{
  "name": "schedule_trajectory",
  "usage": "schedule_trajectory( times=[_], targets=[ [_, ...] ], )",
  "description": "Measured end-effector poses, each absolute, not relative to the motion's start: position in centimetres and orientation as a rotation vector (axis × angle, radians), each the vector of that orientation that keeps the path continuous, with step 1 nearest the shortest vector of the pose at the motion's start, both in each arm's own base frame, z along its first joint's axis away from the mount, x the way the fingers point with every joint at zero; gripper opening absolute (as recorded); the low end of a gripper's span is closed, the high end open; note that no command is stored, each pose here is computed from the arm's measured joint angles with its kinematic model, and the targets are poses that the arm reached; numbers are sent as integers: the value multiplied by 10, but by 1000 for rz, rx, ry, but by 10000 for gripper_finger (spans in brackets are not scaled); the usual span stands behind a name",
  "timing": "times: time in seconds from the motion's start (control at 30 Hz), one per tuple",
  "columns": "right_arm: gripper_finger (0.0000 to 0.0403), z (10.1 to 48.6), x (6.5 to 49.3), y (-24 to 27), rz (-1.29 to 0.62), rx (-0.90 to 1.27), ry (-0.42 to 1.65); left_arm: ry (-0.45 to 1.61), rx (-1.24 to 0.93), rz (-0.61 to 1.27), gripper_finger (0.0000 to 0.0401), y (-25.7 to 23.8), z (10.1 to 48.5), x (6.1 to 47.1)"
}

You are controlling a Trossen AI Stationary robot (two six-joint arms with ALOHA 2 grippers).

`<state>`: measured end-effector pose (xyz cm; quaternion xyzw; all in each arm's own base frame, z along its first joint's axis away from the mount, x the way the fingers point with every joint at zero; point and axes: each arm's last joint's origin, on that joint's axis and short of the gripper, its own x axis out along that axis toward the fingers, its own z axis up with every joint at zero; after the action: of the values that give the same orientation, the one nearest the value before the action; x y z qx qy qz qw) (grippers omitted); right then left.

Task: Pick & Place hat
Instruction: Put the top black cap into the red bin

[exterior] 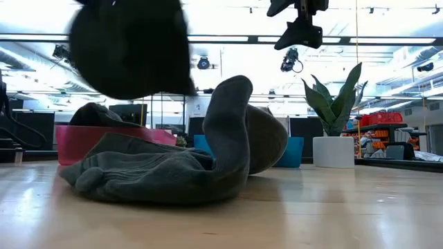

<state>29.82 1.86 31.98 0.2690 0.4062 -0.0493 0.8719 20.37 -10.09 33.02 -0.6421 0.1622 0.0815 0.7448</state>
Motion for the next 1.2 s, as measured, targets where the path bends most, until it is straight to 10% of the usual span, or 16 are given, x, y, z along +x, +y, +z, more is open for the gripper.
schedule_trajectory(
  times=[0.5, 1.2],
  targets=[
    [295, 381, 304, 34, 366, 56, 265, 64, -1388, 105, 8, -82, 358, 210],
    [250, 363, 309, 31, 267, -77, 387, -167, -1289, 7, 8, -67, 382, 215]
  ],
)
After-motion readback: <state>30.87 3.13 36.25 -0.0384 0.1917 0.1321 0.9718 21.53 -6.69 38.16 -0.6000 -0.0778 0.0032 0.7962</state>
